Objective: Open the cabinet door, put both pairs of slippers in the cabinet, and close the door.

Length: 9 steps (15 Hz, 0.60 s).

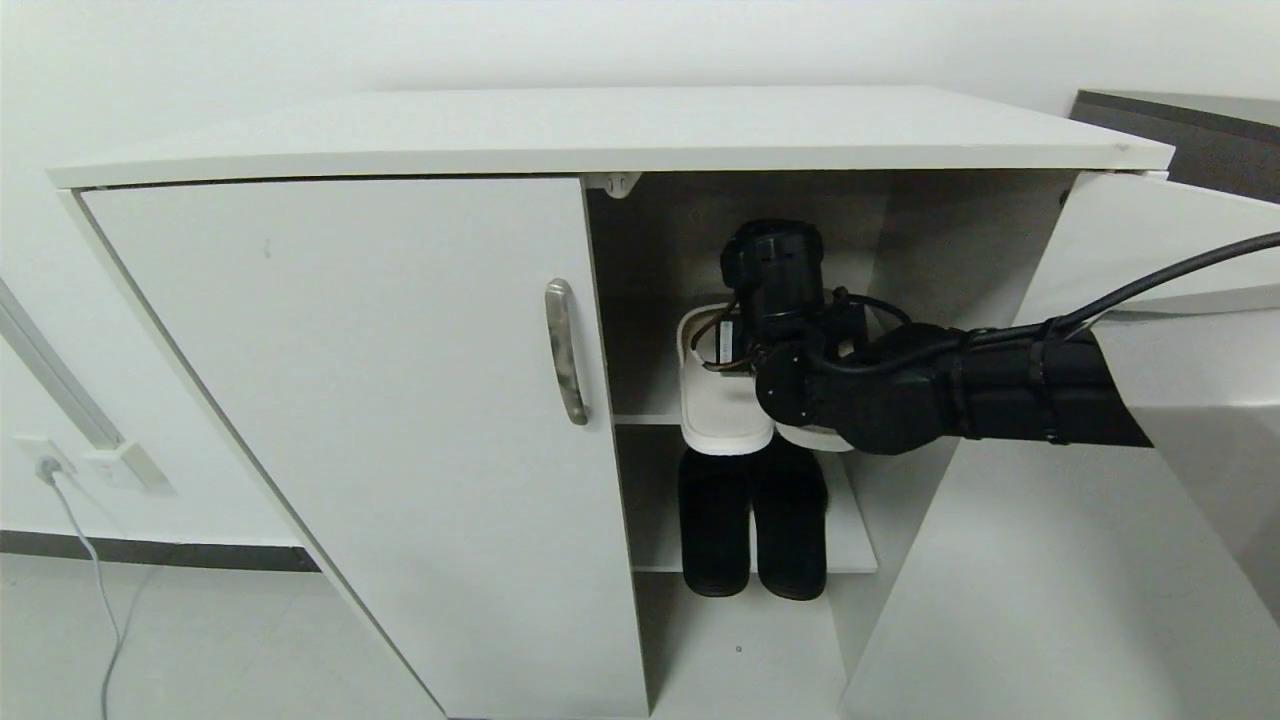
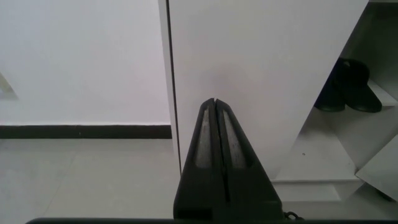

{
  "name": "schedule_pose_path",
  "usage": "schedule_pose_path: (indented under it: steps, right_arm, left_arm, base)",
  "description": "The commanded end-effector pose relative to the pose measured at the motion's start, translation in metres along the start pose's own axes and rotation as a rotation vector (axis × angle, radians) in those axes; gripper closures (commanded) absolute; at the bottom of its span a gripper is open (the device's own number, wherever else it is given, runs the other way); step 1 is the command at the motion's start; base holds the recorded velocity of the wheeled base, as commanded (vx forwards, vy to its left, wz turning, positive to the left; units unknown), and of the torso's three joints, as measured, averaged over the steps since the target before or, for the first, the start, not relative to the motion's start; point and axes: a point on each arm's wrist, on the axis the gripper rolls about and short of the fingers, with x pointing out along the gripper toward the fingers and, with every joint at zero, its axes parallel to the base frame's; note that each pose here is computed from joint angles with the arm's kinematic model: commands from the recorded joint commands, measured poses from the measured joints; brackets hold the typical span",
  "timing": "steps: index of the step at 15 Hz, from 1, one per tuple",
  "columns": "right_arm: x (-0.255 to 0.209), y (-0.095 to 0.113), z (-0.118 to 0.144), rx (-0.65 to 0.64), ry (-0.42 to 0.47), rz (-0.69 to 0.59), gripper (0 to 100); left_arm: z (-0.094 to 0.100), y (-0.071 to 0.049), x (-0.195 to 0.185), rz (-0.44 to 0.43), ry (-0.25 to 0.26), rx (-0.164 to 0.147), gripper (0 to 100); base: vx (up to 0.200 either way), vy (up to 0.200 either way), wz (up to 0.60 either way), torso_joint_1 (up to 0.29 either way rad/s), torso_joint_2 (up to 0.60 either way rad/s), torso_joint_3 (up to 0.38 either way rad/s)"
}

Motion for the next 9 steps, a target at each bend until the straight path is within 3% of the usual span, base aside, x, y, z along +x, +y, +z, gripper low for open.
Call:
schedule_pose_path:
  steps: [1, 9]
  right_arm:
    - [0.0025, 0.0003, 0.0017, 0.002, -0.002, 0.001, 100]
    - [0.0095, 0.0026, -0.0016, -0.013, 0.01, -0.004, 100]
  left_arm:
    - [0.0, 0.0, 0.0, 0.0, 0.0, 0.0, 100]
    - [0.0, 0.0, 0.0, 0.0, 0.0, 0.0, 100]
  base:
    - [0.0, 0.0, 0.0, 0.0, 0.0, 0.0]
    - [0.0, 0.0, 0.0, 0.0, 0.0, 0.0]
